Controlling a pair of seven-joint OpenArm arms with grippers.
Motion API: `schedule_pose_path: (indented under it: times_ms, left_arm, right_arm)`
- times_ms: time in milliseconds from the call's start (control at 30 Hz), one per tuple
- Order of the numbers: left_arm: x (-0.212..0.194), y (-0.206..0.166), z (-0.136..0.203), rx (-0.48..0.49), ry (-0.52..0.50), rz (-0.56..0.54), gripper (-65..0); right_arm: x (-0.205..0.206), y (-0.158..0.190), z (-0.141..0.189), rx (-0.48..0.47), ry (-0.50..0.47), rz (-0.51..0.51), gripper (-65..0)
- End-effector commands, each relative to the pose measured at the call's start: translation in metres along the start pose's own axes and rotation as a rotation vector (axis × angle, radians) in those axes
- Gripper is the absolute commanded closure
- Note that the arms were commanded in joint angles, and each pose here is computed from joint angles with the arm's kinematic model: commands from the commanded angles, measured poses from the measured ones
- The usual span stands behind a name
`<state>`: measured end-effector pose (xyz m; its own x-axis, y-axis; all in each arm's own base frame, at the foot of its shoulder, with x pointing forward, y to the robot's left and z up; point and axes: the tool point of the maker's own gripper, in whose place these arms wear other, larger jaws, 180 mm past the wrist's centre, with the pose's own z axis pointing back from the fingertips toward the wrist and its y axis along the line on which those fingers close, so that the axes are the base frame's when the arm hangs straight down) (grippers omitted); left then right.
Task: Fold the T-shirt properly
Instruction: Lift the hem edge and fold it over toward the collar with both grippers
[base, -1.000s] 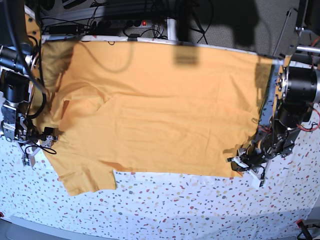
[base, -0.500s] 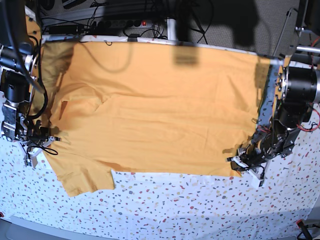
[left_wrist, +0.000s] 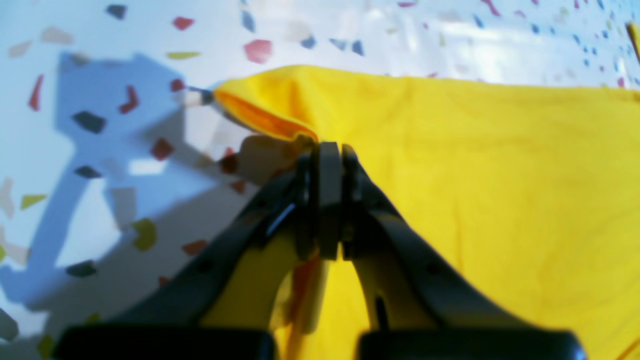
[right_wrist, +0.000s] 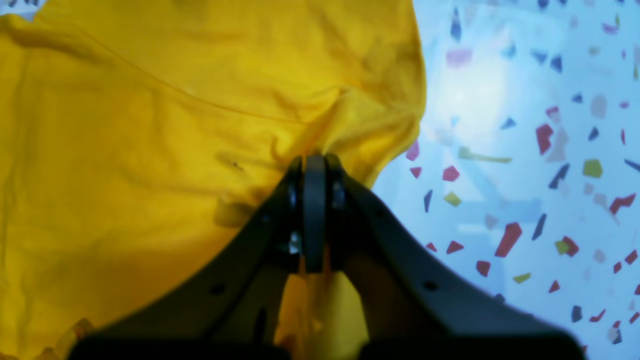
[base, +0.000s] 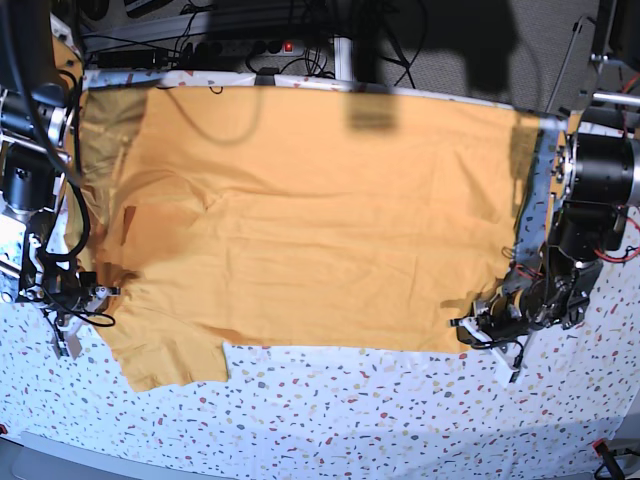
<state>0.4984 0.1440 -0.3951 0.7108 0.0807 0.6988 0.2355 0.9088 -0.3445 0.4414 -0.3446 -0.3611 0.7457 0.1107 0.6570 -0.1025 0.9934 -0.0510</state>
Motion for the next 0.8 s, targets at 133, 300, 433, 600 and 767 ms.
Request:
schedule_pose_path:
  times_ms: [133, 300, 433, 600, 767]
  left_arm:
    - [0.048, -0.019, 0.012, -0.063, -0.075, -0.039, 0.0]
    - [0.035, -0.020, 0.021, -0.077, -0.068, -0.078, 0.0]
    - [0.023, -0.021, 0.031, -0.095, -0.078, -0.095, 0.0]
    - [0.027, -0.028, 0.056, -0.122, -0.109, -0.164, 0.0]
    - [0.025, -0.039, 0.077, -0.129, -0.099, -0.277, 0.0]
  right_arm:
    - [0.021, -0.006, 0.019, -0.024, -0.077, 0.064, 0.0]
    - [0.002, 0.007, 0.031, -0.040, -0.082, 0.162, 0.0]
    - [-0.005, 0.017, 0.048, -0.055, -0.111, 0.232, 0.0]
    - [-0.012, 0.007, 0.073, -0.104, -0.139, 0.233, 0.0]
    - [-0.029, -0.007, 0.095, -0.134, -0.165, 0.178, 0.0]
